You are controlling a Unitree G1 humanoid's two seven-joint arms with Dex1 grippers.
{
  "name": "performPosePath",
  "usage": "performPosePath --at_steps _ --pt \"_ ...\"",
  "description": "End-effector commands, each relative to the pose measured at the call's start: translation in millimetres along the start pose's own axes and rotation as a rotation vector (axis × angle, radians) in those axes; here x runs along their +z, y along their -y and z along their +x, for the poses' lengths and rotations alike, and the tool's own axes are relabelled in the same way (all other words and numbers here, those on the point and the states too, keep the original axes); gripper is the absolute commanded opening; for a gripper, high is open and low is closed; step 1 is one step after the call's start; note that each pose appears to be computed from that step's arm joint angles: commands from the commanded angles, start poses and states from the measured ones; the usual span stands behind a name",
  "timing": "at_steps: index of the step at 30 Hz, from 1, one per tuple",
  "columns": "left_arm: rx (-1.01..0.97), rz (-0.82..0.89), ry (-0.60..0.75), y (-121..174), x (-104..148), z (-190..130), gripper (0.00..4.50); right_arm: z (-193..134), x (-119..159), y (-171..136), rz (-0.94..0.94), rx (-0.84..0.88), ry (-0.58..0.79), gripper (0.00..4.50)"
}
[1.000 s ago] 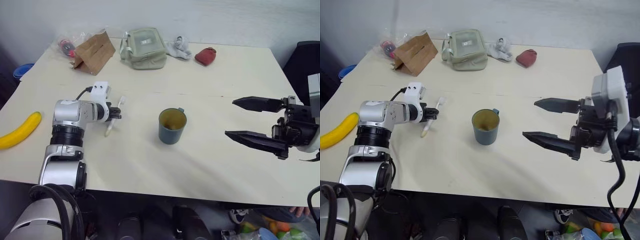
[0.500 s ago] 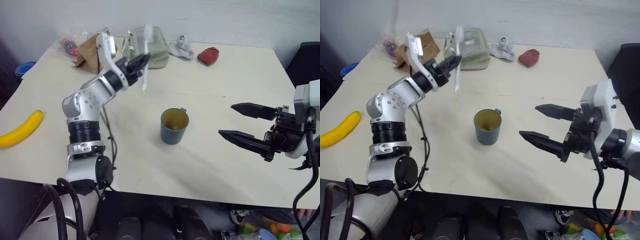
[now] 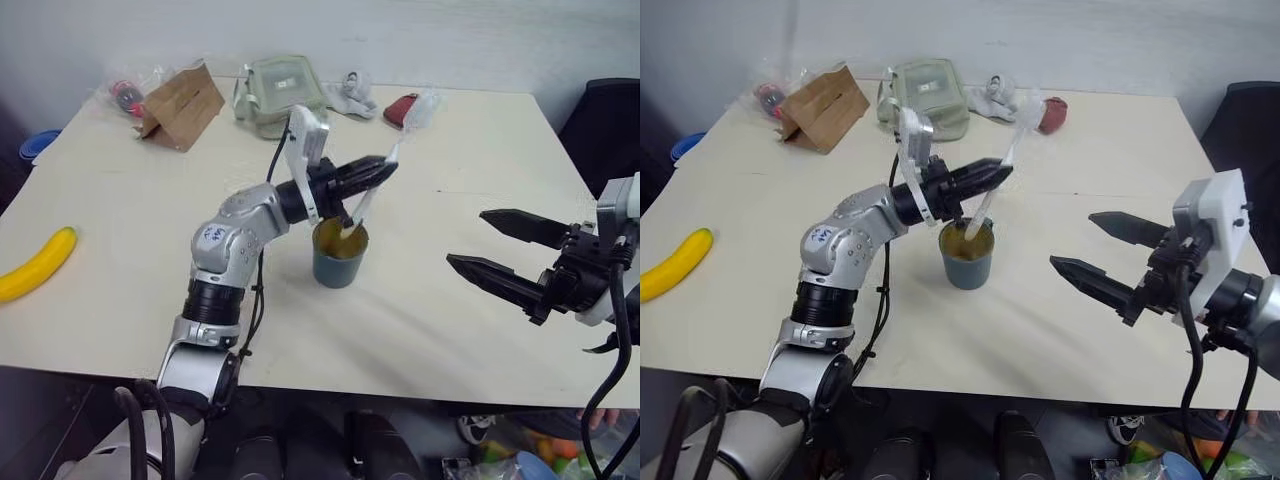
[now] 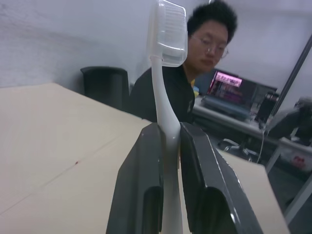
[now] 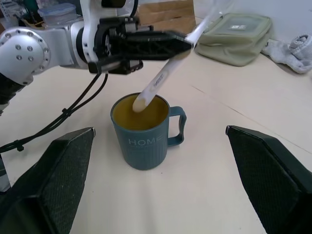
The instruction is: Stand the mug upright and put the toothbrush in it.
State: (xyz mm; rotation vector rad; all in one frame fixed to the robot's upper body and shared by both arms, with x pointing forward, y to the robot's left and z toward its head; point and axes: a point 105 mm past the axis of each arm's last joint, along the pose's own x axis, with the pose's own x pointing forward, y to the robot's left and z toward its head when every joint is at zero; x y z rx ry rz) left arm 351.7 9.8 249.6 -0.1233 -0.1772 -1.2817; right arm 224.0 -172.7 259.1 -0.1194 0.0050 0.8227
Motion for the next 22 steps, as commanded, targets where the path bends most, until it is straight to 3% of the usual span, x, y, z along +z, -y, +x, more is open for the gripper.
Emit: performPosePath --at_steps 1,5,8,11,14,16,18,22 --pt "-0.052 0.078 0.024 9 13 -5 1.72 -5 10 1 -0.037 -0.028 0.049 4.5" --pt "-0.039 0.059 0.052 6 21 -15 2.92 -4 10 6 -0.032 -0.035 0.051 4.5" --pt "-0.018 0.042 0.079 -2 47 -43 3.76 -5 5 14 -0.029 -0.038 0.03 4.5" --pt "-0.028 0.076 0.02 -7 69 -77 3.76 -9 0 19 -0.027 -0.021 -0.013 4.5" --pt "-0.106 0.166 -0.163 2 75 -119 3.76 -13 -8 21 -0.03 0.032 -0.076 4.5" --pt "-0.047 0.252 -0.373 -8 76 -161 3.76 -17 -13 24 -0.028 0.071 -0.125 4.5" --pt "0.017 0.268 -0.484 -14 81 -193 3.76 -18 -17 29 -0.028 0.086 -0.145 4.5" --pt "0.03 0.297 -0.546 -13 82 -211 3.76 -17 -19 35 -0.03 0.094 -0.143 4.5"
